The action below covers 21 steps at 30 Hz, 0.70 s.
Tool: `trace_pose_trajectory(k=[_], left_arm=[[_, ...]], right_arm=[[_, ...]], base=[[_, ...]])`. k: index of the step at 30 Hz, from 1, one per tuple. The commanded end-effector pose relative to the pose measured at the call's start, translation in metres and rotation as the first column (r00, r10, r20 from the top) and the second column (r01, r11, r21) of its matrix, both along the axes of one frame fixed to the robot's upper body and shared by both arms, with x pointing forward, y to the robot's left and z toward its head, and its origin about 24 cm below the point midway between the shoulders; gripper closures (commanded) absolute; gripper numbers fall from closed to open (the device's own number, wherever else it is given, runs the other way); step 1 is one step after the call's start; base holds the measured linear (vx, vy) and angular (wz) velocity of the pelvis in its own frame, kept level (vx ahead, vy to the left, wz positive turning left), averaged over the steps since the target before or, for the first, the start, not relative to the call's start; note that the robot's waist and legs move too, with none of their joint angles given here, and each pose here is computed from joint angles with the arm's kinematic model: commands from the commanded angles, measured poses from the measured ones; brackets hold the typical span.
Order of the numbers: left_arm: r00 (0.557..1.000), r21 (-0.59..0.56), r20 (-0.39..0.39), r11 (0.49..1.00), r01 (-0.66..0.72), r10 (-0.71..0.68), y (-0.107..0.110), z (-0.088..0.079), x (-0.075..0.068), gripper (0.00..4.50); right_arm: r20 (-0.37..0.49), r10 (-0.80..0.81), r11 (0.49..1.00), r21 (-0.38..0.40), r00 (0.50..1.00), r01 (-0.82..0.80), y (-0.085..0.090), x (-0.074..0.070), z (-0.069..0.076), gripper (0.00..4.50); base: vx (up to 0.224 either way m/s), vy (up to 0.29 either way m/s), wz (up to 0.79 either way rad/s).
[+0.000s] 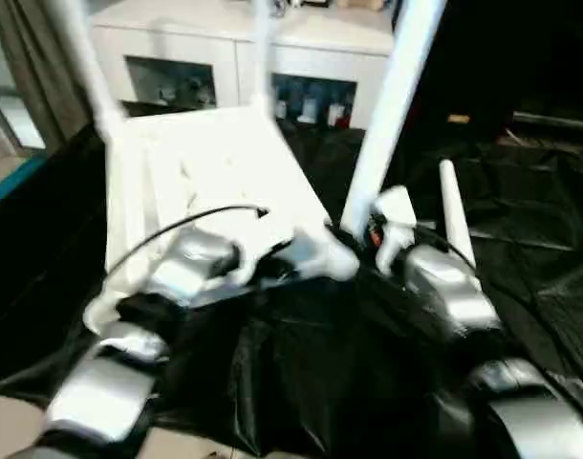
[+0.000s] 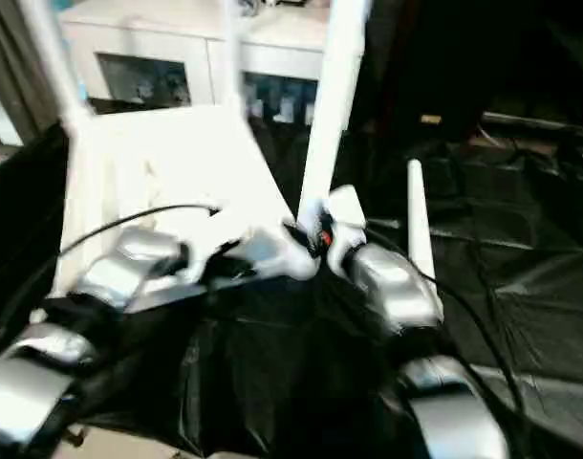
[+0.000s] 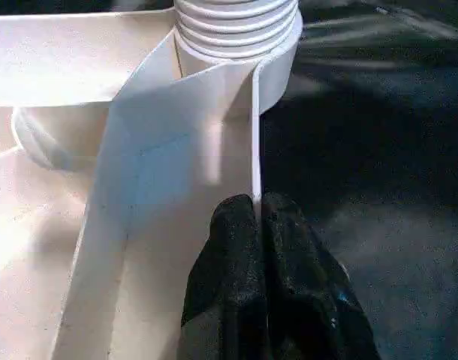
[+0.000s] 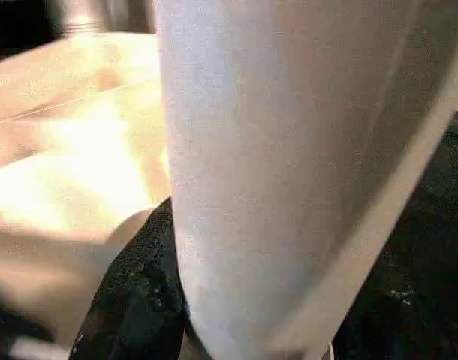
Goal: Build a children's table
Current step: Insert table leg to table base
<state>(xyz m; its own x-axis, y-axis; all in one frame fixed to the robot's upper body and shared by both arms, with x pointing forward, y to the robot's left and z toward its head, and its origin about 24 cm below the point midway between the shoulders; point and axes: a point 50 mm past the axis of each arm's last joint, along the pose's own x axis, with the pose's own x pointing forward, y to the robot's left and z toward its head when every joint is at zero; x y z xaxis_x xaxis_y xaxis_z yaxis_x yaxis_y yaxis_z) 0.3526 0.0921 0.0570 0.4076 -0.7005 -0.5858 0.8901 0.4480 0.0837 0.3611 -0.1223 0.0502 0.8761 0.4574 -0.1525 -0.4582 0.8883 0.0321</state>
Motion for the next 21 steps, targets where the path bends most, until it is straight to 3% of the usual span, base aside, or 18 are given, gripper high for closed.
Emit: trace_pose_trajectory(k=[1,3,9,21], left_arm=[[0.994,-0.017,0.085,0.998,-0.068,0.069,-0.008,0.020,0.013,4.50],[0.989,-0.020,0.082,0.992,-0.125,0.126,-0.019,0.017,0.014,4.50],[0.985,-0.014,0.077,0.988,-0.151,0.152,-0.030,0.016,0.012,4.50],[0.982,0.009,0.086,0.986,-0.169,0.167,-0.023,0.014,0.013,4.50]], right_arm=[[-0.286,-0.190,0.980,-0.106,0.939,0.166,-0.014,-0.021,-0.059,2.59],[-0.310,-0.244,0.970,-0.085,0.919,0.229,0.000,-0.017,-0.056,2.59],[-0.313,-0.241,0.971,-0.079,0.919,0.228,0.020,-0.014,-0.052,2.59],[-0.291,-0.219,0.973,-0.137,0.931,0.186,0.027,-0.013,-0.052,2.59]], base=[[0.000,0.000,0.00],[0.000,0.000,0.00],[0.000,0.000,0.00],[0.000,0.000,0.00]])
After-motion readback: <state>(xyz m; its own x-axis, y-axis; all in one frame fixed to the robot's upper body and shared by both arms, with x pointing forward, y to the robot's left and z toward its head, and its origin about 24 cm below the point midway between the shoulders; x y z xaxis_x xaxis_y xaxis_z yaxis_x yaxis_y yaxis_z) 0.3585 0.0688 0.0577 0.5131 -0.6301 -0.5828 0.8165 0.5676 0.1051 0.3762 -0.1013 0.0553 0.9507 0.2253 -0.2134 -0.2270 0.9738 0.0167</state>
